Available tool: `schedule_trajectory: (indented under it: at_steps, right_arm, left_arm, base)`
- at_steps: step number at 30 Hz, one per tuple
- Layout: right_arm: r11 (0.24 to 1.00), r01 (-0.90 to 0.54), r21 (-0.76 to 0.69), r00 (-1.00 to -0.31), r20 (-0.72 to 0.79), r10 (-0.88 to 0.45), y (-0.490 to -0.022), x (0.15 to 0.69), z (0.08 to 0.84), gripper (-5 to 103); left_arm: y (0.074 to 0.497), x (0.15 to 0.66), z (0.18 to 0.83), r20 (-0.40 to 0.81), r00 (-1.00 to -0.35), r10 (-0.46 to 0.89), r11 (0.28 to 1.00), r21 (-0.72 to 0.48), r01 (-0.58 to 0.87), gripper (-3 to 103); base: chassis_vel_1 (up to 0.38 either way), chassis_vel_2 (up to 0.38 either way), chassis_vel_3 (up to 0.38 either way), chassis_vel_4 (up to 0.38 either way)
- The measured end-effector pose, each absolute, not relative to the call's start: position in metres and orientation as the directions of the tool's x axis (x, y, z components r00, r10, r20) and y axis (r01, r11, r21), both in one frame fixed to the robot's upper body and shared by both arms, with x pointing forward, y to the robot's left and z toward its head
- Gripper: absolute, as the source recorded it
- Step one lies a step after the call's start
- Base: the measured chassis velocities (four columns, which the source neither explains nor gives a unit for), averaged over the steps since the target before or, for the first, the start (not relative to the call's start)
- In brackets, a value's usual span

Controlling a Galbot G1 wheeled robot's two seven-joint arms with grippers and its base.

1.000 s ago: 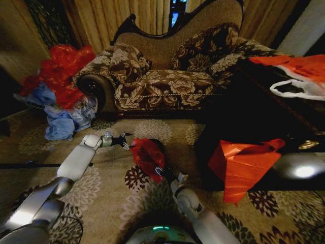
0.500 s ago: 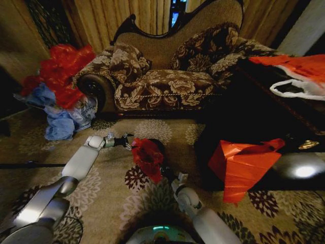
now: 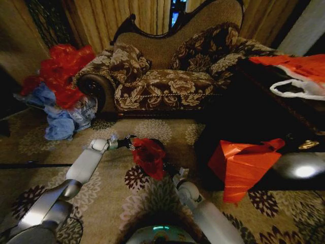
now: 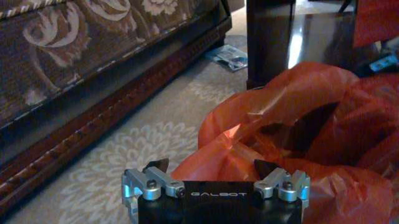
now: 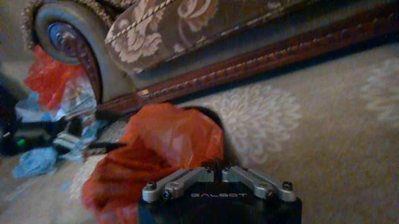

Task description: Place a garbage bag over the trash bin.

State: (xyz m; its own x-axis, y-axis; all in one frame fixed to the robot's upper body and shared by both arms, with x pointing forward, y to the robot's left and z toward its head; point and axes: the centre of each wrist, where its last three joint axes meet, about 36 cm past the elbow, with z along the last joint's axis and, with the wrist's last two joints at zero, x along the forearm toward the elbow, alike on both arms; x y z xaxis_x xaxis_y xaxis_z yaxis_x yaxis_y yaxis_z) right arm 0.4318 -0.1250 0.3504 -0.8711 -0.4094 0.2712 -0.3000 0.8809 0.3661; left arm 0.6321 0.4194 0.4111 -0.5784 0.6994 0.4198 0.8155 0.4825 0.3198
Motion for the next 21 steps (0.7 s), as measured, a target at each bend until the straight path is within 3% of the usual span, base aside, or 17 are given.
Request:
schedule_trajectory:
  at_steps: [10, 21]
  right_arm:
    - [0.911, -0.286, 0.296, -0.892, 0.266, -0.367, -0.148, 0.481, 0.356, 0]
    - [0.919, -0.3, 0.257, -0.882, 0.291, -0.37, -0.151, 0.508, 0.339, 0]
  left_arm:
    - [0.408, 0.628, 0.403, 0.361, -0.656, 0.663, 0.572, 0.321, 0.755, 93]
    - [0.394, 0.628, 0.391, 0.336, -0.681, 0.65, 0.618, 0.289, 0.732, 92]
  base:
    - [0.0, 0.0, 0.0, 0.0]
    - [0.0, 0.0, 0.0, 0.0]
